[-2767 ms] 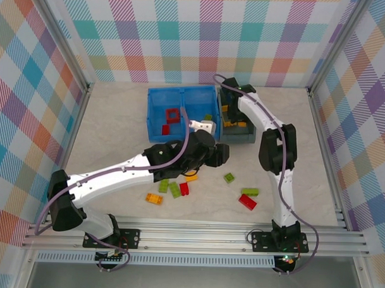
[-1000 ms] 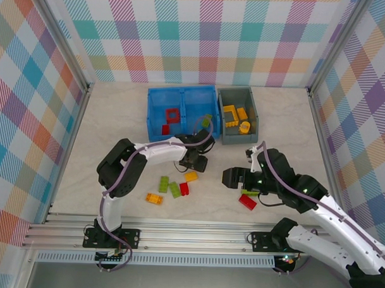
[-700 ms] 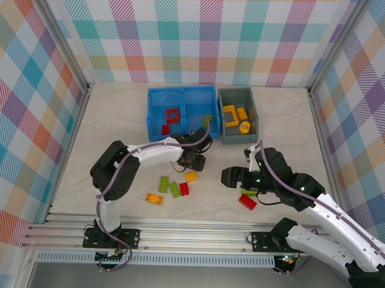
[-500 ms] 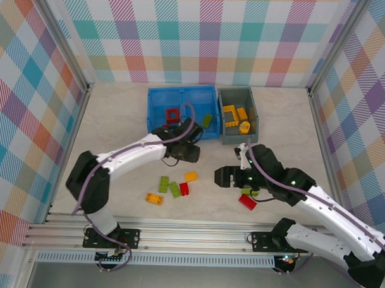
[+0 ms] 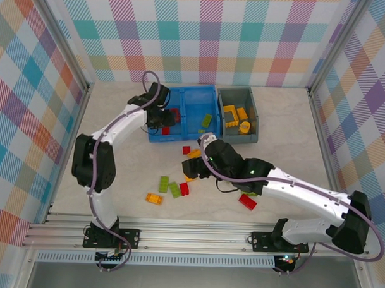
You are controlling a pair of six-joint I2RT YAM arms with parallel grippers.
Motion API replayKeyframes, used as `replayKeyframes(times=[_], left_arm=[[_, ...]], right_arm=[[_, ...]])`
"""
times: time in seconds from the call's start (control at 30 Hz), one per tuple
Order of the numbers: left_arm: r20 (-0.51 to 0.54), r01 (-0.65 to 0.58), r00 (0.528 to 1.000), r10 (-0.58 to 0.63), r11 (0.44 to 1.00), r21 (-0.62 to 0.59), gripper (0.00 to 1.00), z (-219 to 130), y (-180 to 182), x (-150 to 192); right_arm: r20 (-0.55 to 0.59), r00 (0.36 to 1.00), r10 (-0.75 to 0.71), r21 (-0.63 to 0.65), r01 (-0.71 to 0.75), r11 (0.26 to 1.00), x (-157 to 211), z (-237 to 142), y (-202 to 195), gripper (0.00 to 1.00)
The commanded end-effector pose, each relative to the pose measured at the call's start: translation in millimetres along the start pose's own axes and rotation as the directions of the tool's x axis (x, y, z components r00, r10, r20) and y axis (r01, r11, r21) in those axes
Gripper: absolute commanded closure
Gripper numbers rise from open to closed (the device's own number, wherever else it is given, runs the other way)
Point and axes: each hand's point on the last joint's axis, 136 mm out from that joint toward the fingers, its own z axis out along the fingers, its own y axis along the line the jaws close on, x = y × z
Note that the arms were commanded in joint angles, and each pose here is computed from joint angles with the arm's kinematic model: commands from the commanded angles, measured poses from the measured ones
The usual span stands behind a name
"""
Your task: Sort the legos into containers by color
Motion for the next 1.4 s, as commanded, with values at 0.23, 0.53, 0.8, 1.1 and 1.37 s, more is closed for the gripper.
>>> replayKeyframes(times=[0.23, 0.53, 0.8, 1.1, 1.37], left_arm=[[-0.073, 0.151, 0.987, -0.143, 0.981, 0.12, 0.5, 44, -10, -15], [-0.039, 0.157, 0.987, -0.153, 0.979, 0.13, 0.31, 21, -8, -14], [0.051, 0.139, 0.987, -0.152, 0.969, 0.202, 0.31, -53, -17, -11], [0.128, -0.057, 0.992, 0.01, 0.928, 0.369, 0.28, -136, -76, 118], [0.234, -0.19, 0.968, 0.091, 0.875, 0.446, 0.28, -172, -100, 221]], right_arm=[[0.091, 0.996, 0.011, 0.007, -0.012, 1.0, -23, -5, 6, 0.21], [0.047, 0.999, 0.022, 0.07, -0.025, 0.997, -11, 6, -6, 0.2], [-0.064, 0.99, 0.124, 0.346, -0.095, 0.934, 30, -1, -77, 0.22], [-0.467, 0.844, 0.263, 0.468, -0.017, 0.883, 123, 4, -154, 0.19], [-0.586, 0.763, 0.274, 0.491, 0.065, 0.869, 136, 24, -175, 0.18]])
